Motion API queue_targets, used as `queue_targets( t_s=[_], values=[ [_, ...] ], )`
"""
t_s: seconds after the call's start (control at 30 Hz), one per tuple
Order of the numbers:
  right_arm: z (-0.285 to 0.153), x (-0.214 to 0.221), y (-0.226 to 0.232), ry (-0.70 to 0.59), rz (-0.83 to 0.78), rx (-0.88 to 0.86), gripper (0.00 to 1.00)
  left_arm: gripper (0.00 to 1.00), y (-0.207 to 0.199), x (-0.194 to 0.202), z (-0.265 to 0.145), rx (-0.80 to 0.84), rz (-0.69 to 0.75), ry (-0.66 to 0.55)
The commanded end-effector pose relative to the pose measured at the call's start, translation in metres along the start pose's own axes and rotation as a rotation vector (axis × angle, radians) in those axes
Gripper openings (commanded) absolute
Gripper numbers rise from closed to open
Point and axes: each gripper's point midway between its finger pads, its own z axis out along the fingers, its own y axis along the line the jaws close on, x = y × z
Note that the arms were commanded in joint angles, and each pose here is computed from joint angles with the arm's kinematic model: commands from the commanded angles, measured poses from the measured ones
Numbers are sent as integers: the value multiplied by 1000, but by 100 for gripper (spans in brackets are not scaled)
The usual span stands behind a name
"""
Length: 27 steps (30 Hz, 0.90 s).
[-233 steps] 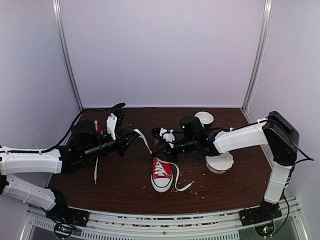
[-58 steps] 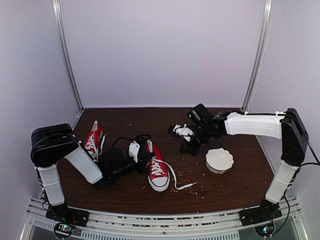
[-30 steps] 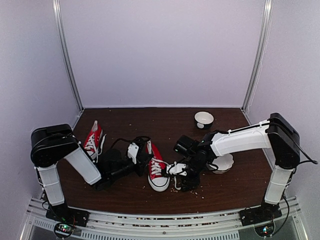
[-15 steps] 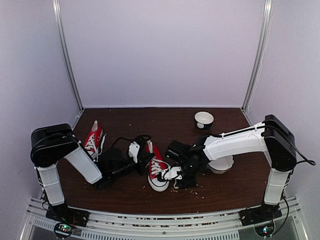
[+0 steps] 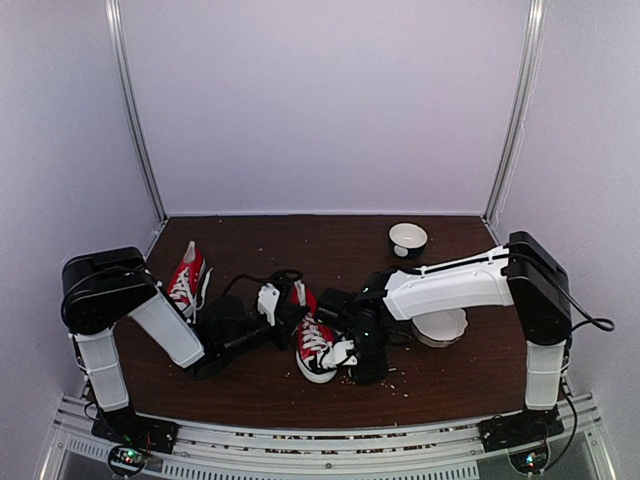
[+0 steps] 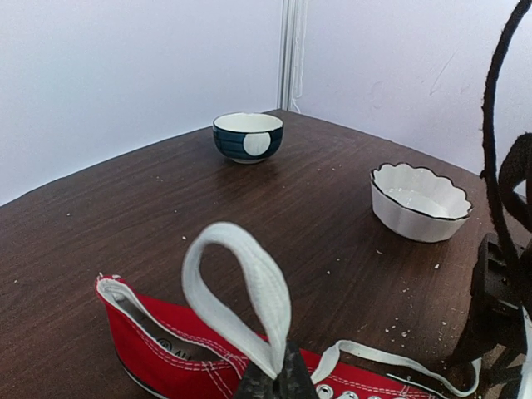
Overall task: Tie the shoes
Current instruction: Pick up the half-tied shoelace from the center of the board.
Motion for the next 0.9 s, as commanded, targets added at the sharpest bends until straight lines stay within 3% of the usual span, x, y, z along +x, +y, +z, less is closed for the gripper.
queue_targets(
  t_s=[0.0,0.1,0.27,0.37,0.53,0.67,0.77,0.87],
  values=[
    [26,28,38,118,-1,-209,38,0,2,-12,1,0,14,-49],
    [26,27,31,112,8,-175,30,0,2,-13,1,-5,14,-52],
    [23,26,12,99,37,-80,0,0,2,-13,1,-3,18,-53],
    [7,25,-2,41,78,-25,0,0,3,-12,1,-5,23,-49],
    [-41,10,-62,-231,311,55,0,0,4,-11,1,-11,27,-50],
    [-96,-20,-136,-530,495,150,0,0,3,-12,2,-7,28,-52],
    [-148,-49,-189,-823,613,141,0,0,3,-11,2,-8,27,-51],
    [-178,-78,-221,-972,661,145,0,0,4,-12,1,-12,28,-55]
  ],
)
